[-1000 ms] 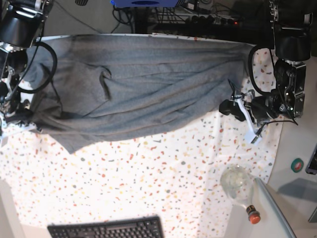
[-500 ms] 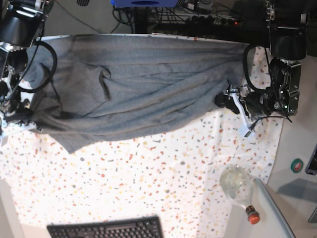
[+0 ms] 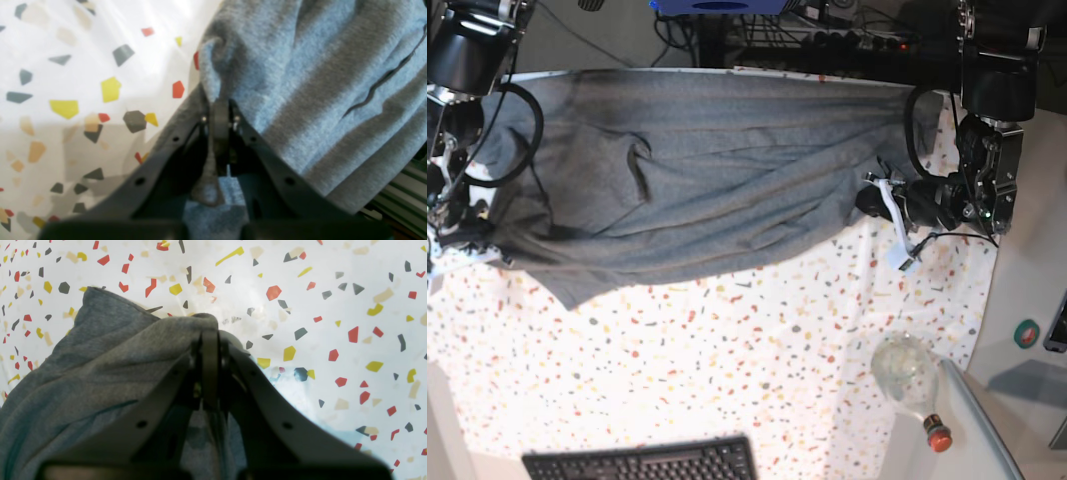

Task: Layout the t-shirt on the table in an organized manner, then fold the t-shirt properly
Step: 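Grasp the shirt edge with the left gripper and pull it inward, then move the left gripper onto the shirt body and grasp the fabric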

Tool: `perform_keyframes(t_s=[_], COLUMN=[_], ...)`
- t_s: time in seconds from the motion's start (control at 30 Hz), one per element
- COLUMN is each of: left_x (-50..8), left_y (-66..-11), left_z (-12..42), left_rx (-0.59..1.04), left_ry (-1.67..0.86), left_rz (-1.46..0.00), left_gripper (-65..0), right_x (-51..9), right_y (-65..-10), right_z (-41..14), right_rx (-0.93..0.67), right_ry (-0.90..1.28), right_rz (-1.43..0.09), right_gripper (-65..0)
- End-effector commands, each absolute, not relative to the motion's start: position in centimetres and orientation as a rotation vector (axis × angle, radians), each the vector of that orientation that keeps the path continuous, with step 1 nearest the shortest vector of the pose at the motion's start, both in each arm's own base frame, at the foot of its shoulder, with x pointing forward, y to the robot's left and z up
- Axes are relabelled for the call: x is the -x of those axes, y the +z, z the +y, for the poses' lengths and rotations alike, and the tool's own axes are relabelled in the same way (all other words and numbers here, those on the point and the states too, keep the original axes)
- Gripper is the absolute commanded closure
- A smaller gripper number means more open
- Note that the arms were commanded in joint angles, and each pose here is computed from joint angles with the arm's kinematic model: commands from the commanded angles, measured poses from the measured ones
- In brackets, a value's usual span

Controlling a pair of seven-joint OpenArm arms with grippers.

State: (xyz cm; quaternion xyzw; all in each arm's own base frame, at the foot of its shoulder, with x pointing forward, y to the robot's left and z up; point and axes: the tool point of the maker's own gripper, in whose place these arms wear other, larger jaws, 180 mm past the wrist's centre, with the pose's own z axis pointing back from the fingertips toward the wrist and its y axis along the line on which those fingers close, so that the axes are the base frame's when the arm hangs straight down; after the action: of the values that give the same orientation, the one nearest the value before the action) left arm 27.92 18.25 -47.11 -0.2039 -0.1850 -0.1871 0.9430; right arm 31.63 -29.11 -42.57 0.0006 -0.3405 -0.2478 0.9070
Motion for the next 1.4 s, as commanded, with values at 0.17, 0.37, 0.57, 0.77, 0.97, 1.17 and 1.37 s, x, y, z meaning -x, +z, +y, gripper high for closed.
perform_keyframes(t_s=[0.17, 0.37, 0.57, 0.77, 0.97, 1.17, 1.37], left_x=[-29.9, -31.0, -33.4, -35.2, -34.4, -32.7, -29.1], left_y=[-45.0, -42.6, -39.8, -38.1, -39.7, -40.8, -43.0], left_z=[18.5, 18.1, 18.0, 19.2, 18.2, 15.6, 12.3], left_rx=[0.408, 0.371, 0.305, 0.194, -0.114, -0.439, -0.629], left_ry=[-0.395, -0.471, -0.415, -0.411, -0.706, -1.021, -1.313], left_rz=[-0.450, -0.496, -0.580, -0.610, -0.530, -0.474, -0.404], left_gripper=[0.0, 0.0, 0.0, 0.0, 0.0, 0.0, 0.0], right_x=[-32.9, -32.9, -33.0, -33.3, -33.5, -33.5, -33.5], right_y=[-40.9, -40.8, -40.7, -40.5, -40.3, -40.4, -40.4], right_z=[-30.0, -30.1, -30.2, -30.1, -30.1, -30.1, -30.1], right_rx=[0.012, 0.014, 0.016, 0.013, 0.012, 0.012, 0.012], right_ry=[-0.506, -0.506, -0.505, -0.505, -0.505, -0.506, -0.506], right_rz=[-0.765, -0.765, -0.767, -0.773, -0.777, -0.777, -0.777], right_gripper=[0.0, 0.0, 0.0, 0.0, 0.0, 0.0, 0.0])
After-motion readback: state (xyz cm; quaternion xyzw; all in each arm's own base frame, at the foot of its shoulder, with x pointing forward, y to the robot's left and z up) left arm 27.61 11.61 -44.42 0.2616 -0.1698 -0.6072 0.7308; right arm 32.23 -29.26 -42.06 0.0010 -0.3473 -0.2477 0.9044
